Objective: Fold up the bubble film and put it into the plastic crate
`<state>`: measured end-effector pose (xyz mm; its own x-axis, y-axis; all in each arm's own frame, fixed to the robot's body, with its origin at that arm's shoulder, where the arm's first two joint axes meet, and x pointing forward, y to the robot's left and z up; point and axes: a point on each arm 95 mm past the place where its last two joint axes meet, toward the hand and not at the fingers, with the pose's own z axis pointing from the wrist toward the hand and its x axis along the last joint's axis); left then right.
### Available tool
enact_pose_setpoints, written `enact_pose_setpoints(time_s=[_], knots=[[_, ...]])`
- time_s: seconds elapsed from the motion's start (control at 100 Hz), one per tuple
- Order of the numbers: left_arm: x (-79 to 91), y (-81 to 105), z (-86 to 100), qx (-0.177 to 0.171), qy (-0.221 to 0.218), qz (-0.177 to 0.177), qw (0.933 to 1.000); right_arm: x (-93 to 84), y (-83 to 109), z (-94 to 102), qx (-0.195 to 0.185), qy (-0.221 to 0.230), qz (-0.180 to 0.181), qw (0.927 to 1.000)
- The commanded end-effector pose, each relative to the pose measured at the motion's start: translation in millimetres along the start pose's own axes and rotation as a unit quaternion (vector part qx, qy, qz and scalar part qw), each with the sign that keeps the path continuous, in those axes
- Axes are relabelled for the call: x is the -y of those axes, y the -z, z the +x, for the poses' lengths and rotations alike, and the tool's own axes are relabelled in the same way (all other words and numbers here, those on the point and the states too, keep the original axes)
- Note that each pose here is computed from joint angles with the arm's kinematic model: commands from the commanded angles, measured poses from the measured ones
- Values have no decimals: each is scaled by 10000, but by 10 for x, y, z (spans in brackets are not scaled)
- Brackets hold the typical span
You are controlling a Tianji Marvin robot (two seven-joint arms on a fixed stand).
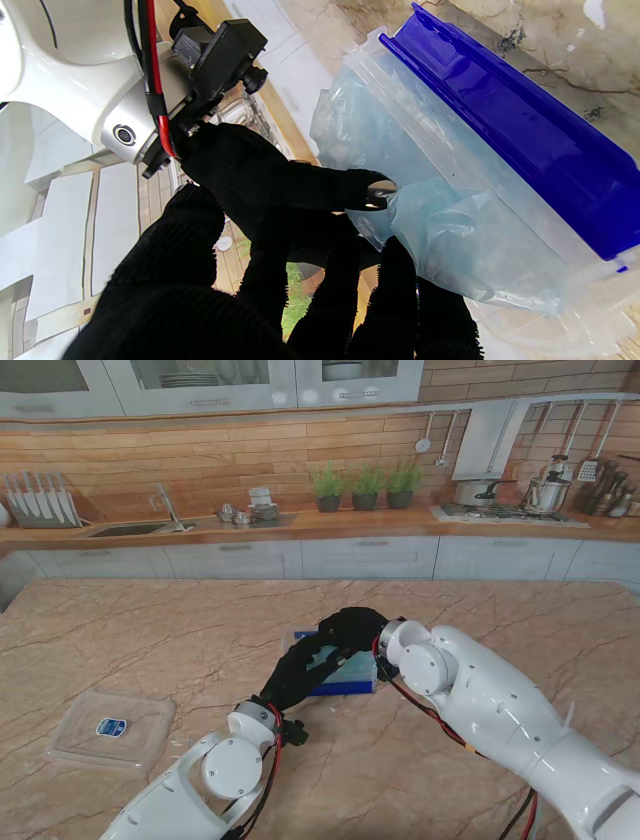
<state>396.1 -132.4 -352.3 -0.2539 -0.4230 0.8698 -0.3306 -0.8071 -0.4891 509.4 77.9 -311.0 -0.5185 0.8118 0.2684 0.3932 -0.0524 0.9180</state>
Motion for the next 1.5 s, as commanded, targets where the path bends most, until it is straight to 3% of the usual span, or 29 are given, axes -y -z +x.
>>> enact_pose_setpoints(time_s=[0.0,0.41,0.56,0.69,0.88,1.05,1.49], knots=[[-34,30,-49,114,5,-15,9999,-26,66,-10,31,-35,-62,10000],[-57,-34,-67,358,137,-5,9993,-147,506,-76,242,35,-853,9961],[-61,-70,-67,483,248,-4,9985,-141,600,-56,256,19,-1297,9912],[-68,-91,-70,535,269,-15,9982,-121,643,-23,193,-49,-1374,9903],[-83,-112,-70,660,403,-10,9970,-64,626,-11,162,-47,-1194,9927],[-87,-142,-72,756,516,43,9958,7,550,-9,171,-45,-820,9965],[-24,-240,-64,1225,974,50,9877,260,213,-97,425,1,129,9990]])
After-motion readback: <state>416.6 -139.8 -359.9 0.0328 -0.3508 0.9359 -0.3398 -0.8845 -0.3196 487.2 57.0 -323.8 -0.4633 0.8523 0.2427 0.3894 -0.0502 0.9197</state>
